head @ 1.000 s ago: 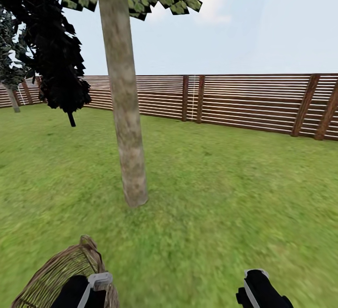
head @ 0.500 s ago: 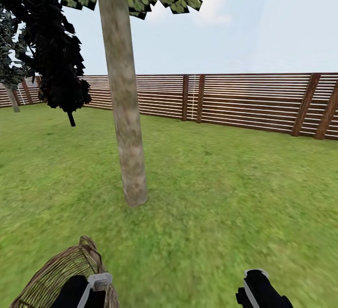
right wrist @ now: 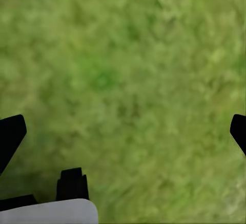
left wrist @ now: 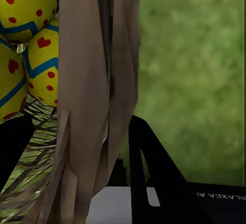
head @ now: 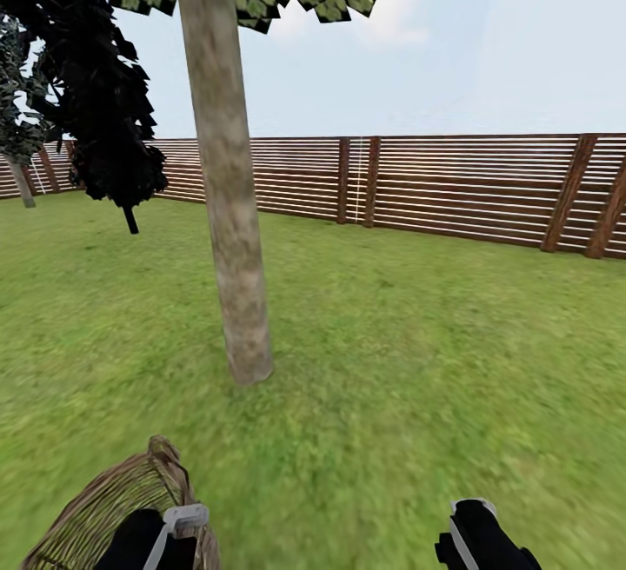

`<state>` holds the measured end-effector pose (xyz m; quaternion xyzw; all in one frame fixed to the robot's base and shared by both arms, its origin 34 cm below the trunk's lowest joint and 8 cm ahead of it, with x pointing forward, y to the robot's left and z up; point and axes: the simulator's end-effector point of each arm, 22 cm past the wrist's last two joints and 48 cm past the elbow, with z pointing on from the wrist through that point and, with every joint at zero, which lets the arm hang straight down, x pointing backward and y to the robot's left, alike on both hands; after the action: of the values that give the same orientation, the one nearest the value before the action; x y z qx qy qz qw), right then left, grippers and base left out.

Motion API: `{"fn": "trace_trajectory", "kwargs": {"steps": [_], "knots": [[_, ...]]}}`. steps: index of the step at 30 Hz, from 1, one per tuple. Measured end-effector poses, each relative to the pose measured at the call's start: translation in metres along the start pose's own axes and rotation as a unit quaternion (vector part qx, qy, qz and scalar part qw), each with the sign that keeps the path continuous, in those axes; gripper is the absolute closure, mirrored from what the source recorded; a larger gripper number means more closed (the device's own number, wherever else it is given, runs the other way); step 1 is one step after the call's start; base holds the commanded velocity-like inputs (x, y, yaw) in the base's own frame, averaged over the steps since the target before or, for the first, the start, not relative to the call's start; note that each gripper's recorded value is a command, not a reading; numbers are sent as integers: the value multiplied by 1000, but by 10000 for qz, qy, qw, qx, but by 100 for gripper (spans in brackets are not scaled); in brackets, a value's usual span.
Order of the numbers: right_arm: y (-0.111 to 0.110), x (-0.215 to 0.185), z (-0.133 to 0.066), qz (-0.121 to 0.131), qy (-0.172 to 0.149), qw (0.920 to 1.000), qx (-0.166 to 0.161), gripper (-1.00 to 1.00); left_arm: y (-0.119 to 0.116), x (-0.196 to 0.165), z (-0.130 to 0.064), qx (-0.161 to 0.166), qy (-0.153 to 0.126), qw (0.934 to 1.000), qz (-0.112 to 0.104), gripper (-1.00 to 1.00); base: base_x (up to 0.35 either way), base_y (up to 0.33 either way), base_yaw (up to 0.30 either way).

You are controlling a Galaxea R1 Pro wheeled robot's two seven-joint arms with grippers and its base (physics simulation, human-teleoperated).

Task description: Take the three Easter eggs out of the wicker basket on the lawn in the garden, then place them on the lawn next to a single tree (choose any tree) so that all three eggs are next to the same tree and none are left in the basket.

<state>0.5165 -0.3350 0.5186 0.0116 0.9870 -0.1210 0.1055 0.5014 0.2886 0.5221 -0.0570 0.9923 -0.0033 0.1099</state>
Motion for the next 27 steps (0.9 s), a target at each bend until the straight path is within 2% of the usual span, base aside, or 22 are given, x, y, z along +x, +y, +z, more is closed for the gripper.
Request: {"fn": "trace_trajectory", "kwargs": {"steps": [22,27], "knots": [[0,0,0,-7,-3,10000,1,-100,0,1,0,-5,9,10000,11,100,335,0,0],[0,0,0,-6,2,10000,1,-100,-1,0,1,-1,6,10000,9,100,52,0,0]]}}
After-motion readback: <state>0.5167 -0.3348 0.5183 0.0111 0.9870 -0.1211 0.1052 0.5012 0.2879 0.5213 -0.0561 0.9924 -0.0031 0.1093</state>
